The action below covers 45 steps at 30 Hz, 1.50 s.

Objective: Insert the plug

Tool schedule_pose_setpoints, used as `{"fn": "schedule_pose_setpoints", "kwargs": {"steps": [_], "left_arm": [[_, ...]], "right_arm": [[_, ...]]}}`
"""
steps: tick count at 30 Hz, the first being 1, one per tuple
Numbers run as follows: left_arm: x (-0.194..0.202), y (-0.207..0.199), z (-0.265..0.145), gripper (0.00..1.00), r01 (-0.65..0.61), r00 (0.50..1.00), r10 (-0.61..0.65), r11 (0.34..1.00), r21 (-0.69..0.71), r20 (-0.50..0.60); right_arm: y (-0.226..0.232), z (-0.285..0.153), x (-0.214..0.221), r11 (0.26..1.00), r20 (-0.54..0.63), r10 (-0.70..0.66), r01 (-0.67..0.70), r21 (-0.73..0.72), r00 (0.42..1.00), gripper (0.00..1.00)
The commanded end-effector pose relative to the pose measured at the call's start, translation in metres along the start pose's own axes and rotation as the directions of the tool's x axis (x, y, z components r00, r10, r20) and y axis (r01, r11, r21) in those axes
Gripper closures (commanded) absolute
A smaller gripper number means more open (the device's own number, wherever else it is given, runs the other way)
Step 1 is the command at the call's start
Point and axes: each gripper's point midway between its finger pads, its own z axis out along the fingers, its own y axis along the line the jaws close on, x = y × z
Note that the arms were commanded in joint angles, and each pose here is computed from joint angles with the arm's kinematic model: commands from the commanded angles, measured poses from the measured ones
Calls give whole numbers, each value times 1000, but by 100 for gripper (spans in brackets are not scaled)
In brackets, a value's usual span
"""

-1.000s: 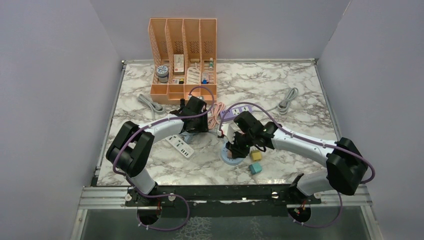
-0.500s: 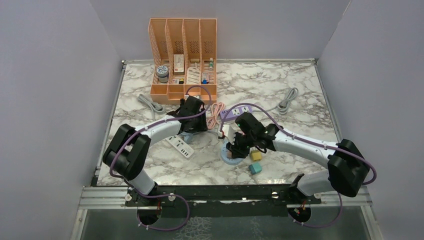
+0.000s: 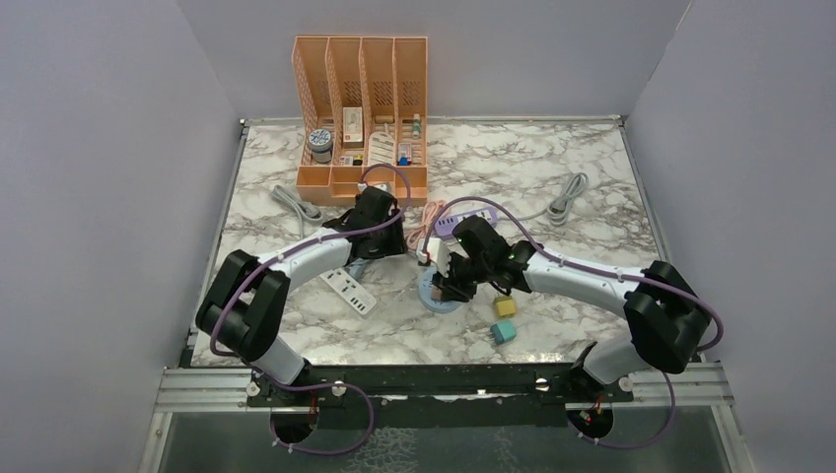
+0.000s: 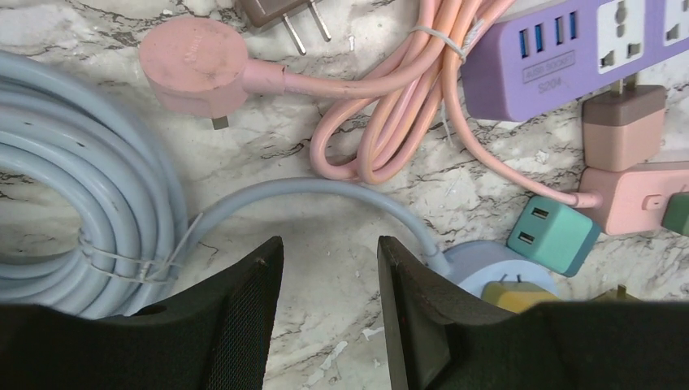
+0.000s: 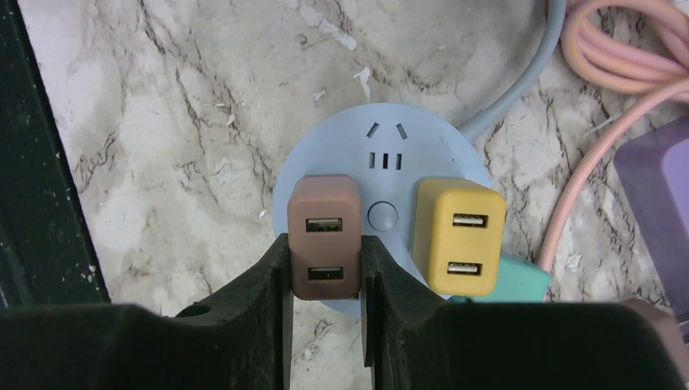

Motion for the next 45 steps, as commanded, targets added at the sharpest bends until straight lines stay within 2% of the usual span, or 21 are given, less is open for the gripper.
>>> {"fn": "schedule_pose_setpoints", "kwargs": {"steps": [1,6,9,14,20,25,28,31,33,34,36,39,42,44,45], "left_arm": [[-19,-11,-15,51,-1,997,-4,998,61,78],[-37,-4,-33,51,38,985,-44,999,37,166],[-46,15,-46,52,113,966,-99,993,-46,238],[-58,54,-71,51,240,912,-162,956,-170,377],[-72,73,-102,52,306,851,-167,928,-211,499],[-76,78,-115,51,304,834,-148,928,-217,532],[-76,78,-116,49,295,838,-142,930,-219,527],[-78,74,-121,45,277,838,-134,939,-202,529],[-81,71,-125,41,262,836,-124,946,-190,534],[-83,69,-127,40,254,836,-119,949,-185,536],[-87,65,-132,38,238,834,-110,956,-173,541],[-90,61,-137,36,208,839,-88,964,-166,537],[-90,58,-139,33,179,847,-69,971,-160,526],[-89,55,-140,31,156,856,-58,976,-150,514],[-88,54,-140,30,143,861,-50,979,-147,507]], "right_arm": [[17,6,131,999,-435,14,-25,-20,900,99],[13,4,134,1000,-478,-5,-5,-19,878,99],[10,4,137,1000,-528,-7,-3,-17,849,99],[8,4,140,999,-584,10,-30,-24,811,99],[7,-1,154,998,-678,48,-65,1,734,99],[15,2,148,990,-703,69,-137,-40,708,99],[21,11,146,985,-681,70,-160,-69,729,99],[13,17,129,988,-628,83,-147,-52,774,99],[4,21,103,990,-557,104,-141,-23,824,95],[1,22,85,990,-503,109,-139,-23,857,91],[-5,19,46,990,-377,123,-138,-14,918,78],[-17,-5,-17,988,-157,150,-143,54,976,65],[-22,-34,-60,976,11,187,-187,107,982,54],[-22,-51,-77,967,90,215,-225,122,972,42],[-22,-58,-82,958,122,237,-253,136,964,40]]}}
